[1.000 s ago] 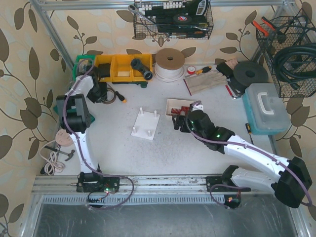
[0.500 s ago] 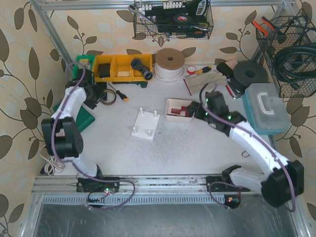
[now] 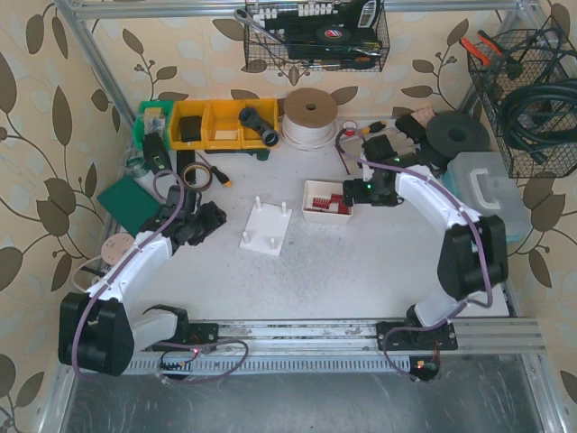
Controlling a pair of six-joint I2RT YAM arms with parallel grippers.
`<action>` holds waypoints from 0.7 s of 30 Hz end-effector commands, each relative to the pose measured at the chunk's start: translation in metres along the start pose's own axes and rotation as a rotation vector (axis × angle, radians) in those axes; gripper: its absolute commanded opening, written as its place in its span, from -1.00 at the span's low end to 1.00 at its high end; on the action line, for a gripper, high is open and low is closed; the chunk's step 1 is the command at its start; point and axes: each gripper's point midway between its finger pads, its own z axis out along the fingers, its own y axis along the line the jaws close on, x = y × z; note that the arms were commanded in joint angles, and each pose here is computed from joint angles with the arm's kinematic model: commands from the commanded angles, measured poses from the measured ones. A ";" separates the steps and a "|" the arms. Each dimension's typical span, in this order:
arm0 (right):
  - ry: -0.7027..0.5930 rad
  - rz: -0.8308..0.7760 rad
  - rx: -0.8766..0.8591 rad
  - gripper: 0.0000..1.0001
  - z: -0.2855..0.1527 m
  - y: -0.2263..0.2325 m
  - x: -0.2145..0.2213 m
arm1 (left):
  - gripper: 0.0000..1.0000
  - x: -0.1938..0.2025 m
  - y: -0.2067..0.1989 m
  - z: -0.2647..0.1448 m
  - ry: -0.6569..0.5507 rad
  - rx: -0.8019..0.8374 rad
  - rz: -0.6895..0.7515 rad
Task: Install the large spring
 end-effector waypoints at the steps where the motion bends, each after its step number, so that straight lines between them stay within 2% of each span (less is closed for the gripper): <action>1: 0.064 -0.068 0.076 0.95 0.020 -0.009 -0.015 | 0.48 -0.008 -0.031 -0.004 -0.076 0.186 0.054; 6: 0.146 -0.090 0.174 0.85 0.048 -0.022 -0.021 | 0.50 -0.012 -0.041 -0.003 -0.092 0.215 0.098; 13: 0.160 -0.083 0.293 0.84 0.044 -0.039 0.011 | 0.47 -0.012 -0.043 0.002 -0.078 0.216 0.107; 21: 0.129 -0.118 0.354 0.84 0.027 -0.026 0.047 | 0.51 -0.013 -0.042 0.002 -0.086 0.218 0.102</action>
